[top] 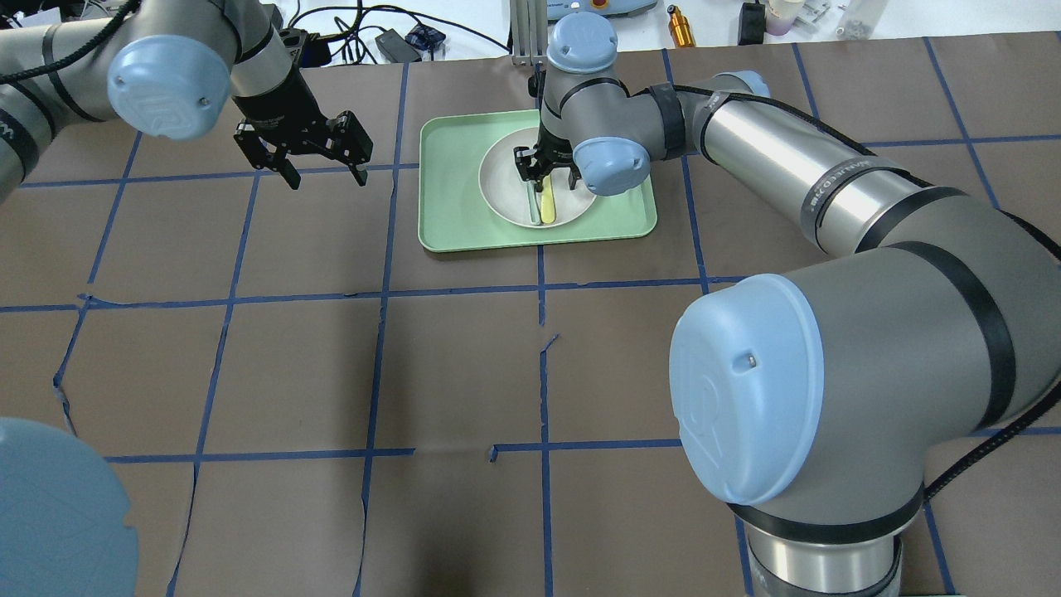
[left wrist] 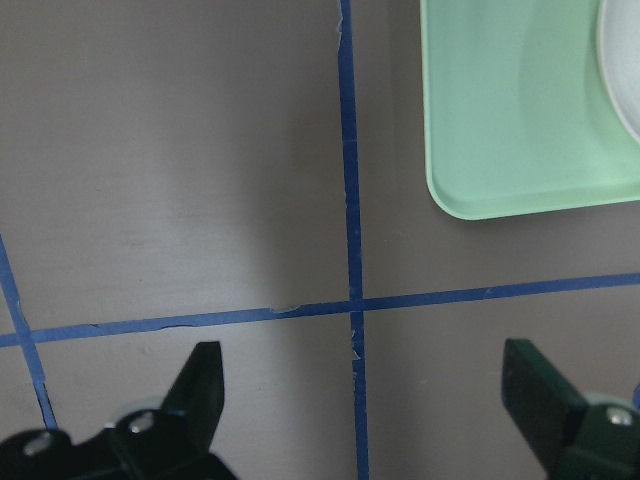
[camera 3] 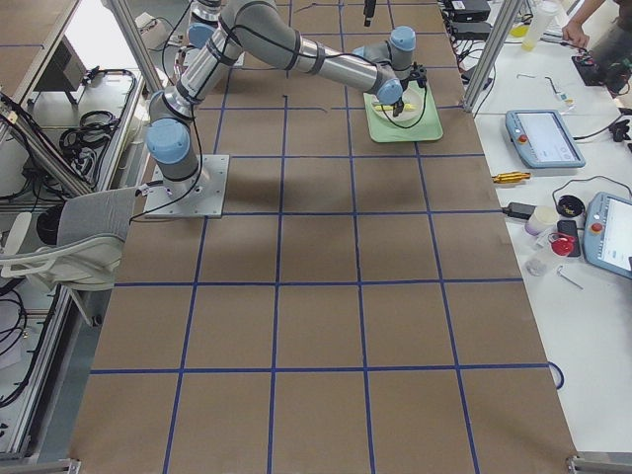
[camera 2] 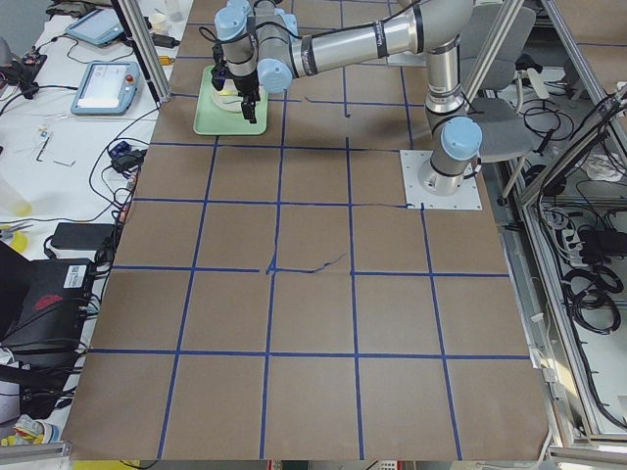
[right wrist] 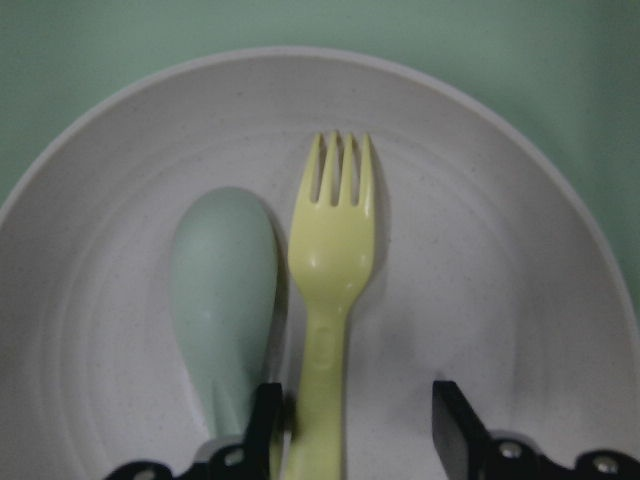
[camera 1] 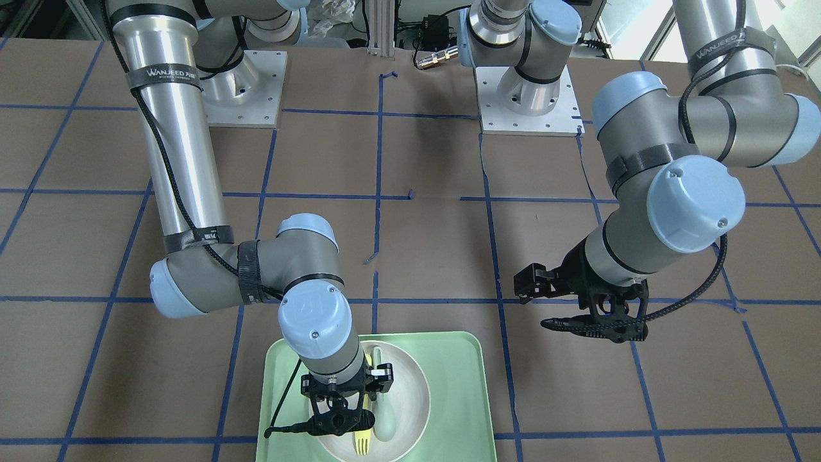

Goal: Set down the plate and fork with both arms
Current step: 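Lower the right gripper and grasp the yellow fork on the plate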

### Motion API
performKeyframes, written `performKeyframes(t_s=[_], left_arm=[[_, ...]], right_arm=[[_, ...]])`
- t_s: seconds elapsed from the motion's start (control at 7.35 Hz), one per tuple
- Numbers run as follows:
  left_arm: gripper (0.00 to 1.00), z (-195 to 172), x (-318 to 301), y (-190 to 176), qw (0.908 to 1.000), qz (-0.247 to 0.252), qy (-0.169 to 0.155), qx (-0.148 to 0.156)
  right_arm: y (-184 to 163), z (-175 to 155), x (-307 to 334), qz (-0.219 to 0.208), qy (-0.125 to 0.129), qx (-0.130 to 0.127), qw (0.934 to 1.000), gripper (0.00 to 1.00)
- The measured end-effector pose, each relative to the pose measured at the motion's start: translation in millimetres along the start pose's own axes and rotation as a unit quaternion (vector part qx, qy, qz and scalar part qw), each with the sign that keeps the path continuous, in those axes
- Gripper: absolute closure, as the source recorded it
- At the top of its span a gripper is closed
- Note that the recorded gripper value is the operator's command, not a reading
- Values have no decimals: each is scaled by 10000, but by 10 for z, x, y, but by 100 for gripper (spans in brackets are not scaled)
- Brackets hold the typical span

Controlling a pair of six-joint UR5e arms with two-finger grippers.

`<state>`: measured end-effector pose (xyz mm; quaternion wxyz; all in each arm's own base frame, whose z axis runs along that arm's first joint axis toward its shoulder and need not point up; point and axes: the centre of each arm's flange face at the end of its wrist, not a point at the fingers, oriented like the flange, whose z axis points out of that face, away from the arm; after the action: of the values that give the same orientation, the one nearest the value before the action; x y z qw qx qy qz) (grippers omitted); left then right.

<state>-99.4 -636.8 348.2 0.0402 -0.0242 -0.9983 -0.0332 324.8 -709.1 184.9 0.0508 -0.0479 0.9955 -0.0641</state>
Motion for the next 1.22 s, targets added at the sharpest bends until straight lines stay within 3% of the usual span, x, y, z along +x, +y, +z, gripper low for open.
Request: performKeyframes(t_s=[0.14,0.27,0.82,1.22], left_arm=[[0,7,0,3,10000,2,1,-12],[0,12,-1,4,10000,6,2,-19],[0,-6,-9,8,10000,9,-5,-4],[0,-29,-28,8,10000,1,-6,27]], right_arm=[[3,36,2,1,2,-23,10000,84],[5,61,3,2,4,-40,10000,100],[-1,-5,-2,43,0,-16,10000,100],[-2,-221,-29,564,-4,84,9984,100]])
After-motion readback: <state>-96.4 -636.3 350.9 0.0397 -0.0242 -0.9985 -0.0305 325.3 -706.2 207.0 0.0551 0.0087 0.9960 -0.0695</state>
